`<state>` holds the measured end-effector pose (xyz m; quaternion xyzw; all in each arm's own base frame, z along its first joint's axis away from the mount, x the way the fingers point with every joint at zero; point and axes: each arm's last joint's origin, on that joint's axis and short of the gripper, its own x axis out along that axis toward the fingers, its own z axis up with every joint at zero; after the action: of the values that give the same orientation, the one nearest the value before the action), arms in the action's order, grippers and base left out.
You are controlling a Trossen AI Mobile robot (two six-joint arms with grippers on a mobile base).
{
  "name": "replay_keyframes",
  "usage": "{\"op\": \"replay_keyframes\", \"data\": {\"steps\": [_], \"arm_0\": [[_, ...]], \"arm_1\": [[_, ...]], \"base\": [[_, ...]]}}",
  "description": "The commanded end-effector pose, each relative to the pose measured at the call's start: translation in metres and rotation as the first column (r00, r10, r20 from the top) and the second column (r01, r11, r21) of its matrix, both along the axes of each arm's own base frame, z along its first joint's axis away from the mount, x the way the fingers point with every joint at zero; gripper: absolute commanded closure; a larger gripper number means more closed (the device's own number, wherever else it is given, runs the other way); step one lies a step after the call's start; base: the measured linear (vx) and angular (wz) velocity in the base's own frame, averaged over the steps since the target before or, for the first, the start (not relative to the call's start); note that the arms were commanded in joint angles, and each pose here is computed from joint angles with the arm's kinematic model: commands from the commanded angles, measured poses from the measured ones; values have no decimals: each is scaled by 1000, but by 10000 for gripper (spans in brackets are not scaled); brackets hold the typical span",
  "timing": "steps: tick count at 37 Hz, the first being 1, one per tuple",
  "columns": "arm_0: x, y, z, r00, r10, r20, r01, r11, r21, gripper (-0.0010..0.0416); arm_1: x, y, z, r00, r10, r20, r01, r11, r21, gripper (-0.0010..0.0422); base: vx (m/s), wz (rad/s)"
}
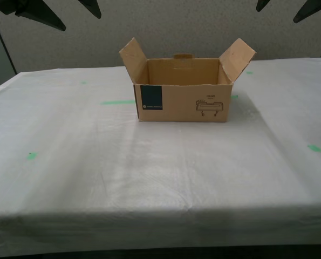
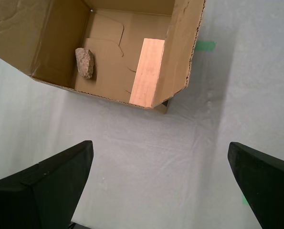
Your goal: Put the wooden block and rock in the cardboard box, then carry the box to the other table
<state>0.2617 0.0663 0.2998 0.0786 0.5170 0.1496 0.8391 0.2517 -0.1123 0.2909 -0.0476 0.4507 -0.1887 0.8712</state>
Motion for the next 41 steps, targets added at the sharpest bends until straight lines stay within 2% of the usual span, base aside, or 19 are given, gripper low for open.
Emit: {"op": "replay_keyframes", "data": {"steps": [1,41], "arm_0": [[0,0,0,1000,-3,2,3,1000,-1,12],[0,0,0,1000,-3,2,3,1000,-1,12]], "arm_1": [[0,0,0,1000,2,1,-2,1000,-1,14],[0,0,0,1000,2,1,-2,1000,-2,14]], "base": [[0,0],[0,0]]}}
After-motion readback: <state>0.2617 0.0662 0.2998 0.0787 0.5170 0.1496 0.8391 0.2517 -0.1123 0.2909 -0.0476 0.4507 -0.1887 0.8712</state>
